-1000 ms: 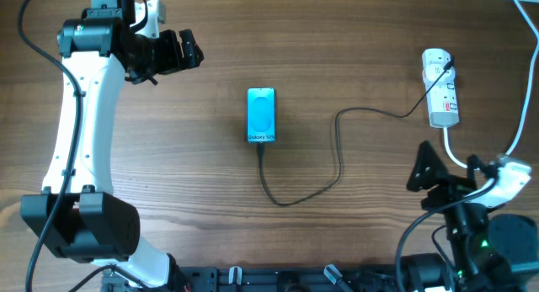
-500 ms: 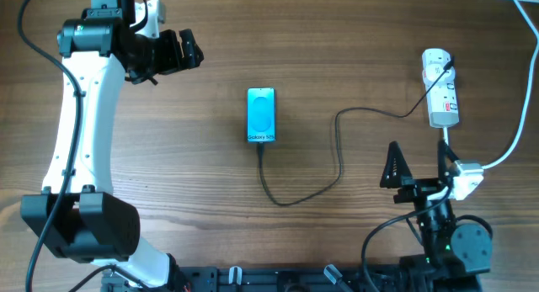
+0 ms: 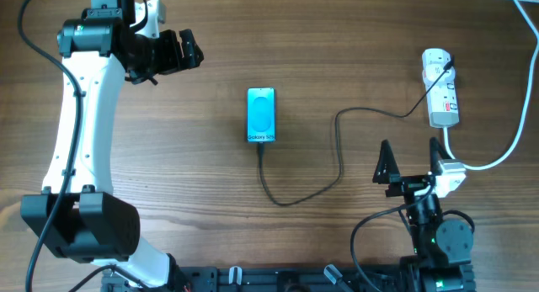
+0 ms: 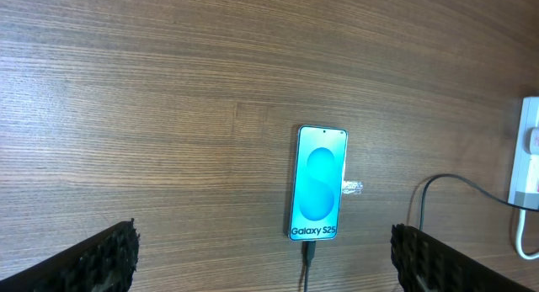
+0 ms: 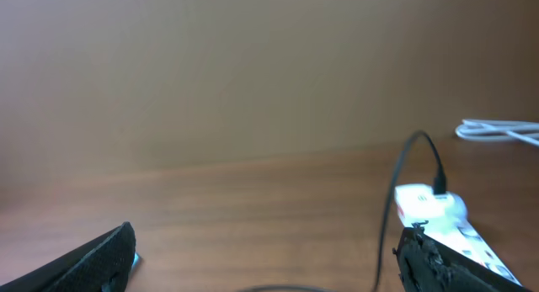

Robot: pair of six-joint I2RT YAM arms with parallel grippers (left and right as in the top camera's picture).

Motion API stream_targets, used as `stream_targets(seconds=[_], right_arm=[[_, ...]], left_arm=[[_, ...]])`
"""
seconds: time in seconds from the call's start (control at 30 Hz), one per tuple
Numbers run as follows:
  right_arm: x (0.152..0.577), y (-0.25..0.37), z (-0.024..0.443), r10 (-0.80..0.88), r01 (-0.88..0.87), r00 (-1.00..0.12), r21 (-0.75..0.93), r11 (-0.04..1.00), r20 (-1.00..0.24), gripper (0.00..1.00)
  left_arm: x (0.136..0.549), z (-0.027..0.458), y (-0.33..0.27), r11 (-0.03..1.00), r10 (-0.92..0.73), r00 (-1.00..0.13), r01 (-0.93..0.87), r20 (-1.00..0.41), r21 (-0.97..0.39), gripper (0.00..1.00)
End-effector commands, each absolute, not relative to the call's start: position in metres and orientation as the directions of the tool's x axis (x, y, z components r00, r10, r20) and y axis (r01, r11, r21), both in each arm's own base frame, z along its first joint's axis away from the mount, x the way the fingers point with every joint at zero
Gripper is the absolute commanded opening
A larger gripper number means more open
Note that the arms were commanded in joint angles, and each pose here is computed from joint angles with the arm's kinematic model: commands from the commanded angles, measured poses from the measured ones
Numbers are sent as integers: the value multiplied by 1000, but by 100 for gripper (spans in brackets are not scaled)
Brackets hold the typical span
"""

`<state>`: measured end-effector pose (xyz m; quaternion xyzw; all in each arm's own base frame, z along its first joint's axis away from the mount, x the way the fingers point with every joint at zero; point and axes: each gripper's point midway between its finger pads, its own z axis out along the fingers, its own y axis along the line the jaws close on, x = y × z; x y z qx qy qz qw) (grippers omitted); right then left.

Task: Plug charger to phone and switch on socket

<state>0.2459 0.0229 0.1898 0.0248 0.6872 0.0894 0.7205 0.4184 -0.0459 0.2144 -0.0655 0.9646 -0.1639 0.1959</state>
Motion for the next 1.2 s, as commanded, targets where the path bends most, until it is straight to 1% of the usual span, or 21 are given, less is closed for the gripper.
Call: stream_targets(seconds=[0.0,0.03,0.33,0.43,0.63,0.87,1.17], right_arm=[[246,18,183,106,-75,26,104,992,-994,100],[246,15,176,105,-61,-2,105,993,-995,100],[247,-11,176,-32,42,3,-32,999,-999,100],[246,-19,176,-30,76,2,-30,997,-1000,100],[247,-5,176,-71,20,1,-71,997,-997,100],[247,1,175,-23,-6,2,-23,1000,-1000,100],[247,0,175,-26,-3,2,-26,1000,-1000,100]], left_arm=[[420,213,-43,939,-193,-914,-67,-358,-336,100],[420,213,-43,939,-193,-914,-67,-358,-336,100],[420,213,-43,939,-194,-914,-67,-358,-337,100],[420,213,-43,939,-193,-914,-67,-358,-336,100],[420,213,-43,939,-194,-914,-67,-357,-337,100],[420,213,-43,939,-194,-914,-67,-357,-337,100],[420,213,-43,939,-193,-914,-67,-358,-336,100]])
